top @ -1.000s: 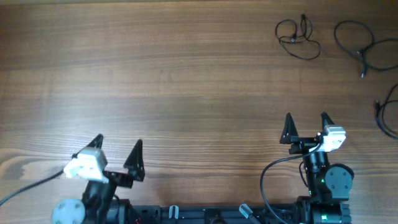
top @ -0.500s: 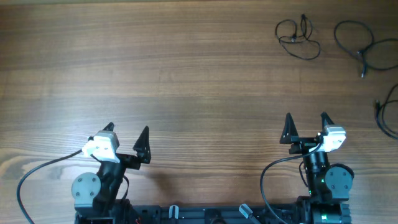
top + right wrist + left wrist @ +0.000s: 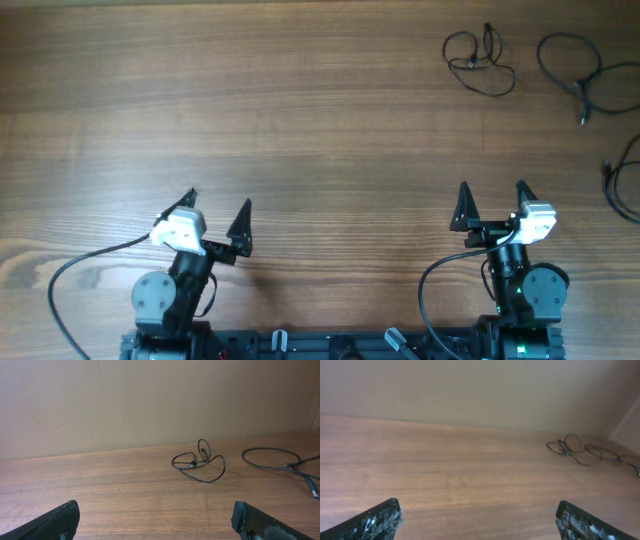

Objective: Untangle cables

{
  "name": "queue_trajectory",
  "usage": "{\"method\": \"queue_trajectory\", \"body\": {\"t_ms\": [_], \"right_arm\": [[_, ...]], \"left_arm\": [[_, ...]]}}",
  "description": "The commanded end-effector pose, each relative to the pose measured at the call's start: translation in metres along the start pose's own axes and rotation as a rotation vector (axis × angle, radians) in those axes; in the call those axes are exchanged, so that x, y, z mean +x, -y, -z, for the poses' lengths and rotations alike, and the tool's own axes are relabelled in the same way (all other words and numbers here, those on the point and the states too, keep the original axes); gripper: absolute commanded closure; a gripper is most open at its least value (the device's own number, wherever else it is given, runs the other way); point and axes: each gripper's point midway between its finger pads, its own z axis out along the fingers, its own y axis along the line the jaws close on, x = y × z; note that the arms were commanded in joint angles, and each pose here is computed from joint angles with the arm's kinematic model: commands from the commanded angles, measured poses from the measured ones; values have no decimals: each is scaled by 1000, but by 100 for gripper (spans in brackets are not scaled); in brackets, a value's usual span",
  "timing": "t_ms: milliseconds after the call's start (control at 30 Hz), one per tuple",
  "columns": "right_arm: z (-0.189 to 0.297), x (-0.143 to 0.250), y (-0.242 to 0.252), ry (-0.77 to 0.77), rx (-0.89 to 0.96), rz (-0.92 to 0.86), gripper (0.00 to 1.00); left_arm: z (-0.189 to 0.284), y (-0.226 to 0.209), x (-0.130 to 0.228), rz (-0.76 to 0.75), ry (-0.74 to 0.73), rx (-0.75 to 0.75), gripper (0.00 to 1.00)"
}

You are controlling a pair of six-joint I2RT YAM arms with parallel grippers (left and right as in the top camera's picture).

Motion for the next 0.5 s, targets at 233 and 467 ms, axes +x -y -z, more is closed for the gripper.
{"method": "queue_trajectory", "body": {"t_ms": [233,467], "right_arm": [[1,-2,-5,11,-24,16,0],[1,-2,-5,11,-24,16,0]], "left_arm": [[-5,0,-7,-58,101,11,0],[-6,-9,10,-135,30,-37,0]]}}
